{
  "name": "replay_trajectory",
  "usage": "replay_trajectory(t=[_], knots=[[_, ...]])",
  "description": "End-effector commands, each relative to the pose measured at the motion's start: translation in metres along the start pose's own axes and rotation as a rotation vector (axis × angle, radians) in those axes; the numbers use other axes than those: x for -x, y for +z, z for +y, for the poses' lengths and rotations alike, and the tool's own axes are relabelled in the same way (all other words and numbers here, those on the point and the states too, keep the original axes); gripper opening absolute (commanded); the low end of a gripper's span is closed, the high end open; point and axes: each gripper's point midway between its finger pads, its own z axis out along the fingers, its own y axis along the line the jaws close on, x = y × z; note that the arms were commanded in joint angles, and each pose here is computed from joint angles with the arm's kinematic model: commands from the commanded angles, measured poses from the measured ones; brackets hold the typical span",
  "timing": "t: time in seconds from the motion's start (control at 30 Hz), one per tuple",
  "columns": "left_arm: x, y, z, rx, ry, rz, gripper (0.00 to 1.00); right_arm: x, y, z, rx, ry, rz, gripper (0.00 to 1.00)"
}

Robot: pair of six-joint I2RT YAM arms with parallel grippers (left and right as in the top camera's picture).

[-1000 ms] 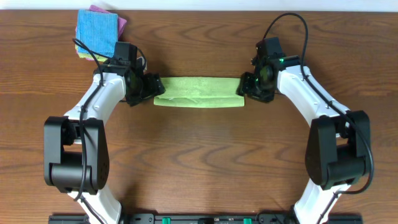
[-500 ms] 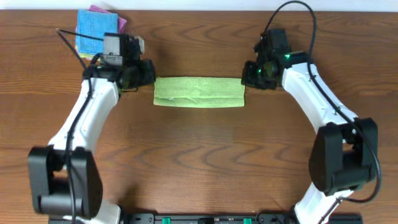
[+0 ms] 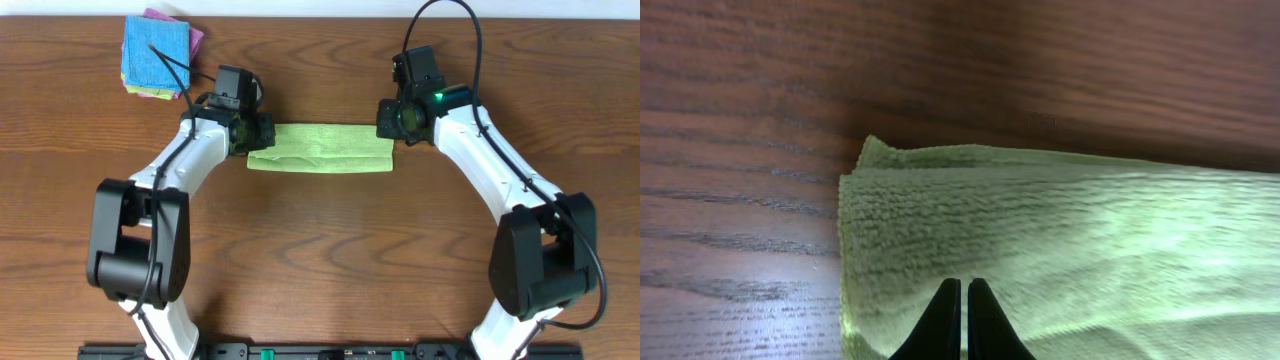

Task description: Fold the cloth

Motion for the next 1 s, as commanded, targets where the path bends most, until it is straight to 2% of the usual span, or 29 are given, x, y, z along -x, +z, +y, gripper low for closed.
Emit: replay_trajectory(t=[0.0, 0.33, 0.7, 0.97], knots=[[-0.005, 0.015, 0.012, 0.055, -0.022, 0.022, 0.06, 0.004, 0.001, -0.001, -0.023, -0.020, -0.014, 0.01], [-0.042, 0.041, 0.031, 0.115, -0.077, 0.162, 0.06, -0.003, 0.016, 0.002, -0.006, -0.021, 0.021, 0.02], [-0.046, 0.040, 0.032, 0.120, -0.078, 0.175, 0.06, -0.056, 0.070, 0.009, -0.007, -0.049, 0.222, 0.02], [-0.073, 0.033, 0.041, 0.164, -0.095, 0.287, 0.06, -0.094, 0.063, -0.010, -0.108, -0.081, 0.373, 0.02]])
